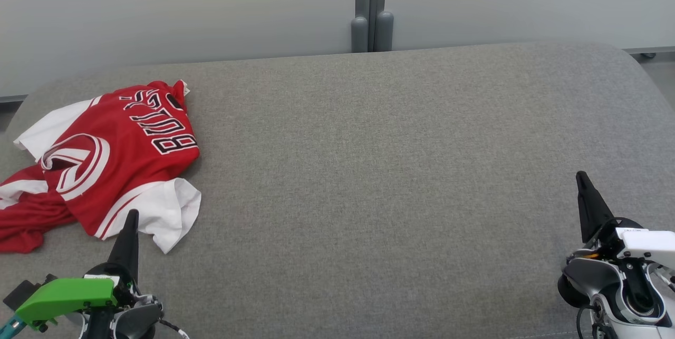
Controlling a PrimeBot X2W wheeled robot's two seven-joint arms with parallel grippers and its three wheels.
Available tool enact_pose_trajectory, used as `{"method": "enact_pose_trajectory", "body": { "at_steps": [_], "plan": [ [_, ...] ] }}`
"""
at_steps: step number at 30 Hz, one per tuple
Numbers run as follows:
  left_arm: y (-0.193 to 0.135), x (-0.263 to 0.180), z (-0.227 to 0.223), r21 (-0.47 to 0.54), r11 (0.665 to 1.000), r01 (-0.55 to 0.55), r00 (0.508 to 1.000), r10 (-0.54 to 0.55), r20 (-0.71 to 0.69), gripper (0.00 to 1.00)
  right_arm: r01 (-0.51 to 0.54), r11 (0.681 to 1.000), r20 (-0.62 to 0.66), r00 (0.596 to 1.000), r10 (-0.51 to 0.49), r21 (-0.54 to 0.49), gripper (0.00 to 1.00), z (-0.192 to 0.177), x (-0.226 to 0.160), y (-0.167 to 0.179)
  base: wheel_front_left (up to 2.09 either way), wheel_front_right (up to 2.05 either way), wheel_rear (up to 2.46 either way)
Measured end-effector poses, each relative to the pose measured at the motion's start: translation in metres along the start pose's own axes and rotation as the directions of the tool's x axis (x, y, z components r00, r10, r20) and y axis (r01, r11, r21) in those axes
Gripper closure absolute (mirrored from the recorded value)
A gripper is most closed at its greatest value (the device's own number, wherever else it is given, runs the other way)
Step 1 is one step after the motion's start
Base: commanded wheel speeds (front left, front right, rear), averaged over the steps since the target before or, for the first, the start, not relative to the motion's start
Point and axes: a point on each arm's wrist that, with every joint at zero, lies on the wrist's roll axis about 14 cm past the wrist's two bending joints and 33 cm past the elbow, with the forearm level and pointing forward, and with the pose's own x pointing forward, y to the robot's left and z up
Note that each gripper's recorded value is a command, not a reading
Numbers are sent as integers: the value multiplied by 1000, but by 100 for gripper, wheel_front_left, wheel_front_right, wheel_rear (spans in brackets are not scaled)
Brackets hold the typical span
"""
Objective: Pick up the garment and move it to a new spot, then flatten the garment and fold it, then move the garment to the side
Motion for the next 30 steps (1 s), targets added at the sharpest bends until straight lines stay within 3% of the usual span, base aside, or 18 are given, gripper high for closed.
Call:
{"method": "enact_pose_trajectory", "body": {
  "at_steps": [6, 7, 8, 9, 10, 11, 25, 30],
  "plan": [
    [0, 0, 0, 0, 1000, 0, 1000, 0, 0, 100, 0, 1000, 1, 1000, 0, 0, 100, 0, 0, 0, 0, 0, 0],
    [2, -1, 0, -3, 1000, -7, 1000, 7, 1, 0, 8, 1000, 0, 1000, -8, 2, 0, 0, -1, -2, 0, 0, 0],
    [8, -3, -1, -7, 1000, -24, 1000, 24, 2, 100, 27, 1000, 0, 1000, -27, 6, 100, -1, -3, -9, 0, 0, 0],
    [15, -6, -2, -12, 999, -44, 999, 44, 2, 0, 50, 999, 0, 999, -50, 11, 0, -2, -6, -16, 0, 0, 0],
    [23, -9, -2, -17, 998, -67, 998, 67, 3, 100, 74, 997, 0, 997, -74, 17, 100, -3, -10, -24, 0, 0, 0],
    [30, -12, -3, -22, 996, -87, 996, 87, 4, 0, 95, 995, 1, 995, -95, 23, 0, -4, -14, -32, 0, 0, 0],
    [29, -15, -4, -24, 996, -83, 996, 84, 20, 0, 77, 997, -8, 997, -77, 14, 0, -12, -15, -27, 0, 0, 0],
    [22, -13, -7, 17, 998, -62, 998, 62, 18, 0, 52, 999, -6, 999, -52, -3, 0, -14, -13, -19, 0, 0, 0]
  ]
}}
